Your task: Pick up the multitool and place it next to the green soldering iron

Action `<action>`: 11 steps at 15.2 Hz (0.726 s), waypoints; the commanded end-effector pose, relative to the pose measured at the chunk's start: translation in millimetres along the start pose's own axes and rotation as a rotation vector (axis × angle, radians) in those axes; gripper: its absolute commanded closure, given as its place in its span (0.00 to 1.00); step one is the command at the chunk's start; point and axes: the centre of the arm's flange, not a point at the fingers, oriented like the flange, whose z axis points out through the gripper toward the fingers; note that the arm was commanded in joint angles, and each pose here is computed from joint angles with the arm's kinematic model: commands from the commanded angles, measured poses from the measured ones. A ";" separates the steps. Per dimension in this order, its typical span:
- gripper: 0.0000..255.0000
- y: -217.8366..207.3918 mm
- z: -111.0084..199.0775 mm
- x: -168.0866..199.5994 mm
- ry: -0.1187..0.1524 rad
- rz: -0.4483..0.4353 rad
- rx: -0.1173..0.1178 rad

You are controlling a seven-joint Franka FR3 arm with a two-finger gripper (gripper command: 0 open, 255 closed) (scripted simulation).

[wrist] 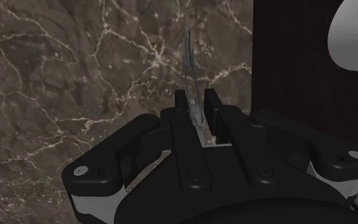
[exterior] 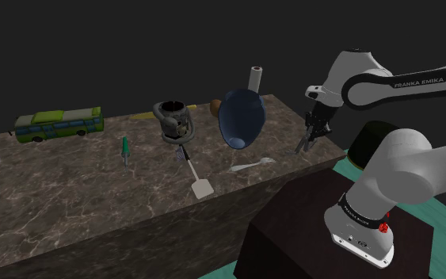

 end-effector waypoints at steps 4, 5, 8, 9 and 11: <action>1.00 0.2 -10.4 0.6 0.000 0.000 0.000; 1.00 0.3 -15.7 0.9 0.000 0.000 0.000; 1.00 0.7 -31.5 1.7 0.000 0.000 0.000; 1.00 0.8 -36.8 2.0 0.000 0.000 0.000; 1.00 1.1 -47.3 2.5 0.000 0.000 0.000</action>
